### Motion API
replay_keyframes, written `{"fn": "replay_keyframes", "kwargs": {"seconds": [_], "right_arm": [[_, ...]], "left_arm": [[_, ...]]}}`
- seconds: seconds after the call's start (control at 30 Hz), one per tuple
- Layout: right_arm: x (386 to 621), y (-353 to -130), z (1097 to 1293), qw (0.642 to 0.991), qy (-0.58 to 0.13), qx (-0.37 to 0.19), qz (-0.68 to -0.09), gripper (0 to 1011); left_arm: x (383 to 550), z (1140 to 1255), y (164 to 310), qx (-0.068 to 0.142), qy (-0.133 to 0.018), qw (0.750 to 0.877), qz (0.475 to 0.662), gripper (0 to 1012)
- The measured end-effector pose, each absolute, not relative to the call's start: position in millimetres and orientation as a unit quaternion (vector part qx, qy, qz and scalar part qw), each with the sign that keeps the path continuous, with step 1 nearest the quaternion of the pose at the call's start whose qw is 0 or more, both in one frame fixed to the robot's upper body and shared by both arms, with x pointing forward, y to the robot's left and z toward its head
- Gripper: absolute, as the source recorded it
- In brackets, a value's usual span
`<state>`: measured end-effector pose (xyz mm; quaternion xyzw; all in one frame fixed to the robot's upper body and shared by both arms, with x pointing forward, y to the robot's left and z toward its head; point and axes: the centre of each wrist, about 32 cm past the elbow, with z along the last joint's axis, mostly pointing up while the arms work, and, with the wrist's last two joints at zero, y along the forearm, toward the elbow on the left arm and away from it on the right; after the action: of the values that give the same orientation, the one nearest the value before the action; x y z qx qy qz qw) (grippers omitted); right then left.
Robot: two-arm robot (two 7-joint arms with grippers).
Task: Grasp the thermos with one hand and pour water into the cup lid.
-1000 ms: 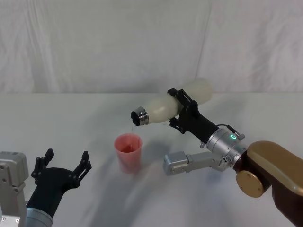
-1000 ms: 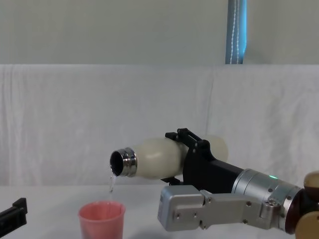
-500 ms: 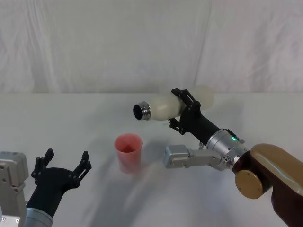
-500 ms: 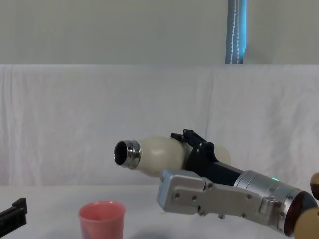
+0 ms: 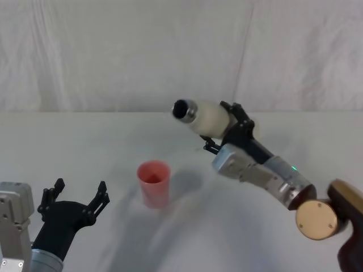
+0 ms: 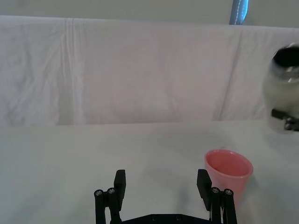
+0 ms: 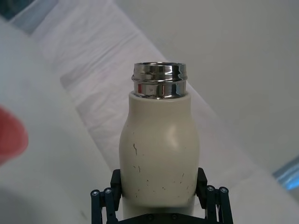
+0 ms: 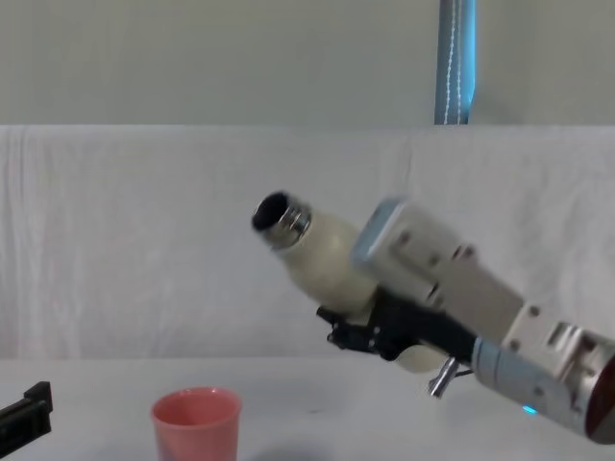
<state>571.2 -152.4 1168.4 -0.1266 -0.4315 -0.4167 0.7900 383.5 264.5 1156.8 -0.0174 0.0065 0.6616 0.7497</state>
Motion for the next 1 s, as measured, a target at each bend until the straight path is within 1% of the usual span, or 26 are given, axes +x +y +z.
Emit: {"fn": "replay_keyframes", "kwargs": {"seconds": [0.07,0.2,0.43,0.67,1.0], "right_arm": [[567,-154,1171.7,0.798,-0.412,-0.117,-0.423,955],[555,-161,1183.5,0.820,-0.348,-0.085,-0.446,955],[536,-169,1195.2,0.841,-0.259,-0.049,-0.472,955],[525,-175,1197.1,0.851,-0.193,-0.029,-0.488,955],[513,-178,1195.3,0.854,-0.124,-0.011,-0.506,955]], "left_arm": [[383.5,1156.8,264.6,-0.017,0.006,0.750,0.662,1001],[383.5,1156.8,264.5,-0.017,0.006,0.750,0.662,1001],[383.5,1156.8,264.5,-0.017,0.006,0.750,0.662,1001],[383.5,1156.8,264.5,-0.017,0.006,0.750,0.662,1001],[383.5,1156.8,264.5,-0.017,0.006,0.750,0.662,1001]]}}
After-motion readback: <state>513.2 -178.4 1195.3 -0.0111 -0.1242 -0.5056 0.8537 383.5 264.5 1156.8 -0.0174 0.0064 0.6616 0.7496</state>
